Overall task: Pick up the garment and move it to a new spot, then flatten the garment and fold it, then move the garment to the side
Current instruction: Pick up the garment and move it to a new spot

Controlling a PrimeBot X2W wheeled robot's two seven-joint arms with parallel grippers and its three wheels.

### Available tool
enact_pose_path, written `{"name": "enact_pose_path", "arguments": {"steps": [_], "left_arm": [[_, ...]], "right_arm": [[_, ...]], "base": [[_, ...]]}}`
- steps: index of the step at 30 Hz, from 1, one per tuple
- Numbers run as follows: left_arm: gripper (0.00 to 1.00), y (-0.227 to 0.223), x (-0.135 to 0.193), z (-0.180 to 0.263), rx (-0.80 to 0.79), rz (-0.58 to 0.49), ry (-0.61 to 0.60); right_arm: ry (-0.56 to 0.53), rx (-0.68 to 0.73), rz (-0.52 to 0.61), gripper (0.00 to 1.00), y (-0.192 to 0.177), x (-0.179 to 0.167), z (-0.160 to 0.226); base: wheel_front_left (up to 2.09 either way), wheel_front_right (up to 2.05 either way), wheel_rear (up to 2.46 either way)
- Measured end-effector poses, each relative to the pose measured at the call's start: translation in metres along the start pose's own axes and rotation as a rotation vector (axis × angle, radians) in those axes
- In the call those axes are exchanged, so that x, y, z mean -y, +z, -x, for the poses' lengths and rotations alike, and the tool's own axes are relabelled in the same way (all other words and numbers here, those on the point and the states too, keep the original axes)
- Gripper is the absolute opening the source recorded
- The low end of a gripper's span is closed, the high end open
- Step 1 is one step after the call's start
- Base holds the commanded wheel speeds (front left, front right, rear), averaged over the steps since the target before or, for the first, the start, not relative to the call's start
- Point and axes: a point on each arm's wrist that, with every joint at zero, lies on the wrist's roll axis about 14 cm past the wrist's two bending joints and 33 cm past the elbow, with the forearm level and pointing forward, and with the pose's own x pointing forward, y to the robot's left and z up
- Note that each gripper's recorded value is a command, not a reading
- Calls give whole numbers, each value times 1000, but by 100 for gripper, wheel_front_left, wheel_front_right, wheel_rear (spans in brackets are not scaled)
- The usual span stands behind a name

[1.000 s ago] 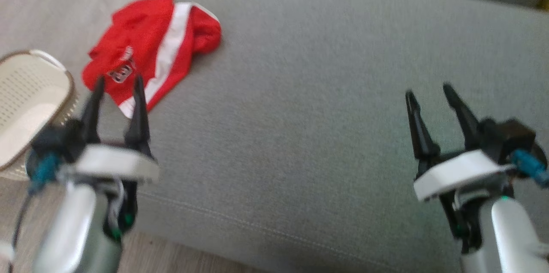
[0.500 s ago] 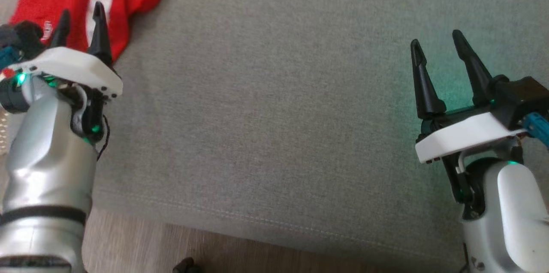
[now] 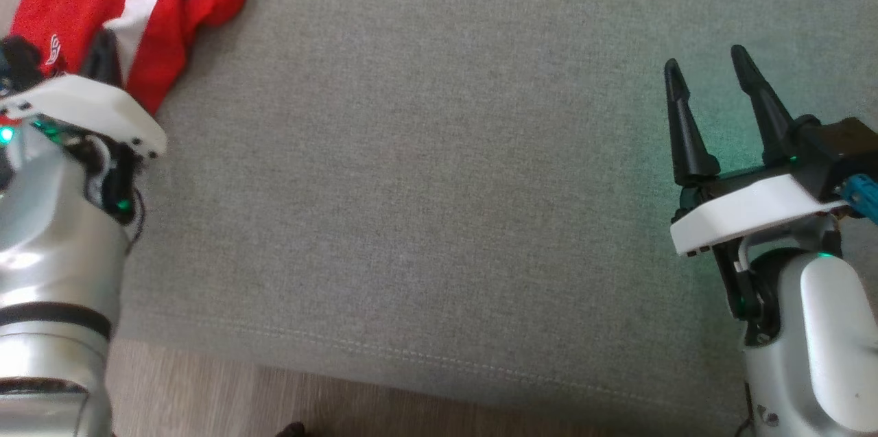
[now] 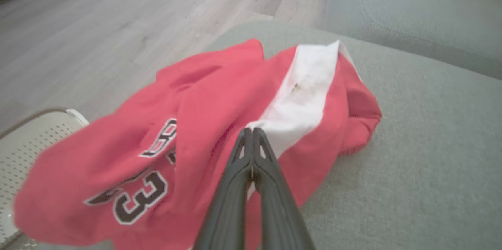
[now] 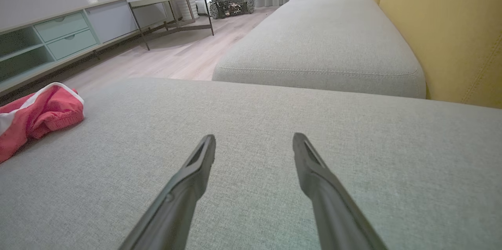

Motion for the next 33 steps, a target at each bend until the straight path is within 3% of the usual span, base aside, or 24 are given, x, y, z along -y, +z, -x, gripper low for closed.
{"name": "enact_pose_path", "arguments": {"steps": [6, 18, 28, 33], "left_arm": [[0, 87, -2, 13, 266, -19, -11], [0, 153, 0, 108, 608, -80, -29], [0, 129, 41, 172, 652, -66, -123], [0, 123, 88, 180, 636, -36, -261]], "right_arm": [[-9, 53, 9, 100, 21, 0, 8], [-32, 138, 18, 100, 55, -5, 46], [-133, 137, -24, 100, 50, 19, 98], [-175, 152, -30, 100, 53, 30, 113]], "base": [[0, 0, 0], [0, 0, 0], [0, 0, 0], [0, 0, 0]]}}
